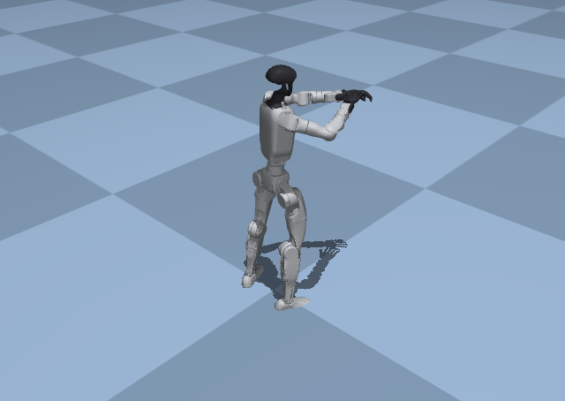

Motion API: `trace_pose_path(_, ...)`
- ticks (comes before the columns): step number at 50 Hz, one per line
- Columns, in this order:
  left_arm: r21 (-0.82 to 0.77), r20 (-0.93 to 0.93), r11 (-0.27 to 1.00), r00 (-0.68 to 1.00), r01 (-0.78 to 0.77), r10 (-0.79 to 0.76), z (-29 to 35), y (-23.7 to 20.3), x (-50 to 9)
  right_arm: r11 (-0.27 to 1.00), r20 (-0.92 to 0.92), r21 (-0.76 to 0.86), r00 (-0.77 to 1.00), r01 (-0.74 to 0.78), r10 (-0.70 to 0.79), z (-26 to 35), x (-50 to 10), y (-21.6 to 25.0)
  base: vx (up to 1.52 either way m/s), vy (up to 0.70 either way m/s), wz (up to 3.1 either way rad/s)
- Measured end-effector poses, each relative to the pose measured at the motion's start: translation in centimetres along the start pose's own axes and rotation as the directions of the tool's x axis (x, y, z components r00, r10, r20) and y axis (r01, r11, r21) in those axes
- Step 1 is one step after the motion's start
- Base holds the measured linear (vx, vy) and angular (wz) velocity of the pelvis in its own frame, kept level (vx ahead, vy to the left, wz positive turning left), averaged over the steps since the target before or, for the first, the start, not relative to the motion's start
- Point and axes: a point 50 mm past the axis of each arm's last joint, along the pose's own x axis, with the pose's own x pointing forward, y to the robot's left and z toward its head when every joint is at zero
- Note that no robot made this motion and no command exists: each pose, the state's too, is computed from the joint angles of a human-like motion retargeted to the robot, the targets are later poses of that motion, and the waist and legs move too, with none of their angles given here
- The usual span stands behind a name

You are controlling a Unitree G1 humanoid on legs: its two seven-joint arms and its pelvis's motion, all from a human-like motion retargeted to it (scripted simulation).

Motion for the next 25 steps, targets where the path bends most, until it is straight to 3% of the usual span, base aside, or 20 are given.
trace_pose_path(6,0.027,-0.190,0.999,0.981,-0.027,0.032,-5.8,2.0,-1.1,0.997,0.131,0.032,0.989,0.072,-0.075,3.2,0.6,-2.7,0.01,-0.07,-0.39)
trace_pose_path(13,0.144,-0.206,0.989,0.976,-0.038,0.068,-7.6,3.0,-1.8,0.998,0.206,0.030,0.976,0.063,-0.068,4.5,0.3,-3.2,0.02,-0.04,-0.12)
trace_pose_path(19,0.068,-0.059,0.998,0.998,0.005,-0.001,-3.5,2.3,-1.0,0.993,0.019,-0.033,0.993,-0.112,0.113,0.7,1.0,-0.8,0.06,0.02,0.30)
trace_pose_path(25,-0.036,0.292,0.999,0.956,0.021,-0.010,4.0,1.3,-2.4,0.973,-0.303,-0.024,0.929,-0.229,0.211,-5.8,0.7,2.1,0.06,0.00,0.39)
